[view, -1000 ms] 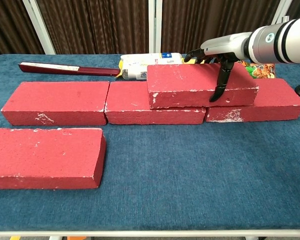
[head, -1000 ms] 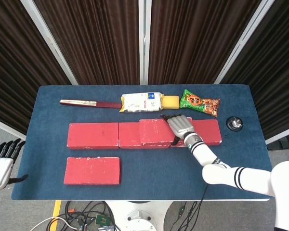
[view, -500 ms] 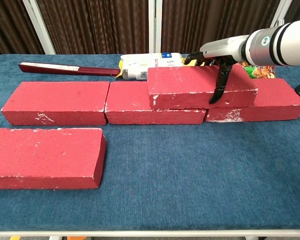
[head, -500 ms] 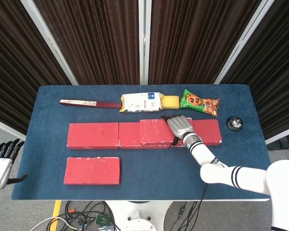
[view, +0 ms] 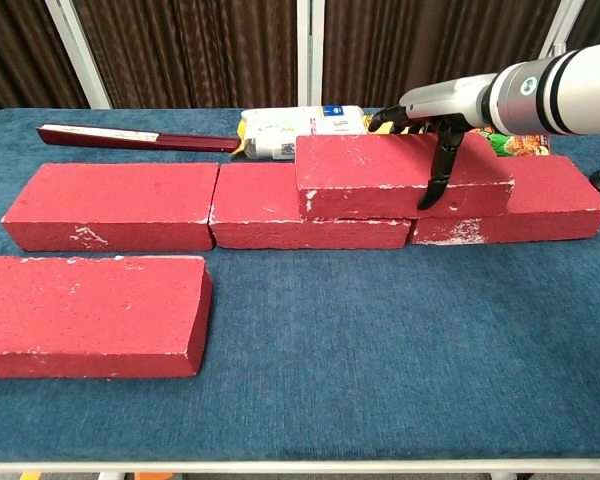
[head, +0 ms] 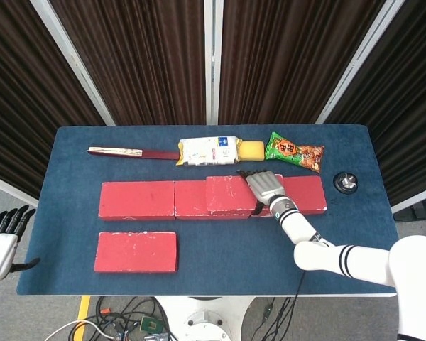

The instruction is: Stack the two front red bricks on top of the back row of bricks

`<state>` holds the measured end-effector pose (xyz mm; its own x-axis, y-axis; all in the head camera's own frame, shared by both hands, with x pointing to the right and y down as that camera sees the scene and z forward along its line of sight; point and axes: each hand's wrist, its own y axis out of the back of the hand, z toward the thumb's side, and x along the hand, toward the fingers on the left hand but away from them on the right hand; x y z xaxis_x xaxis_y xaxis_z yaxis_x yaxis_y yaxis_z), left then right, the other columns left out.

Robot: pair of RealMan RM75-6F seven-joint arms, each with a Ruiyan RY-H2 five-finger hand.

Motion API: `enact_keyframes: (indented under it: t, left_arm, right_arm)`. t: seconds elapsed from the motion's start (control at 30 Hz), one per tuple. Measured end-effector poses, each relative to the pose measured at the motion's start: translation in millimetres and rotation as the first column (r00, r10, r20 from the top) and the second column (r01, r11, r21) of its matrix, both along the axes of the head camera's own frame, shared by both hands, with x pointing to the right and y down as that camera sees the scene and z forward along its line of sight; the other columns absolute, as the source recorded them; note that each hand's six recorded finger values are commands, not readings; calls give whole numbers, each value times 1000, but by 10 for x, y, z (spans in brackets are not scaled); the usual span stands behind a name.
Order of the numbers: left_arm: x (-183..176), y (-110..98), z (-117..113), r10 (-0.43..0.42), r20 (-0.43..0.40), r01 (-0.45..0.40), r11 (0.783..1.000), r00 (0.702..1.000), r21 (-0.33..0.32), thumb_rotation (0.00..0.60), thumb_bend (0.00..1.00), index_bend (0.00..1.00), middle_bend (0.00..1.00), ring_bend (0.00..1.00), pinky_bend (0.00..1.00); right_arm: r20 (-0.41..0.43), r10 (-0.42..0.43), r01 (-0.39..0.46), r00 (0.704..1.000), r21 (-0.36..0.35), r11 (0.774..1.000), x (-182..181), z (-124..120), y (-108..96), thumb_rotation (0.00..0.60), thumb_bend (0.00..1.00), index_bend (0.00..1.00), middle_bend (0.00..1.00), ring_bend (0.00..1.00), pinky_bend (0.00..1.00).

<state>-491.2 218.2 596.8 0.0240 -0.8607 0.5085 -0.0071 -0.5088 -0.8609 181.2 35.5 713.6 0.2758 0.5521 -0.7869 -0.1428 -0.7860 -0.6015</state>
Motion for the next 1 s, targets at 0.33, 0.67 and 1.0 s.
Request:
enact_keyframes:
  t: [0.33, 0.67, 1.0]
  left_arm:
    - [-5, -8, -2, 0, 1, 0, 1000, 1000, 0, 600, 0, 7, 0, 0, 22]
    - [-12, -38, -29, 4, 5, -4, 1000, 1000, 3, 600, 0, 8, 0, 0, 22]
    - [-8, -30, -32, 3, 2, -3, 1000, 1000, 0, 600, 0, 7, 0, 0, 22]
  right_arm:
    - [11, 13, -13, 1000, 2, 1000, 6, 5, -8, 600, 0, 0, 12, 0, 38]
    - [27, 14, -14, 1000, -4, 1000, 12, -1, -6, 600, 0, 0, 0, 0, 0]
    - [44, 14, -14, 999, -12, 1000, -11, -71, 31, 600, 0, 0, 0, 0, 0]
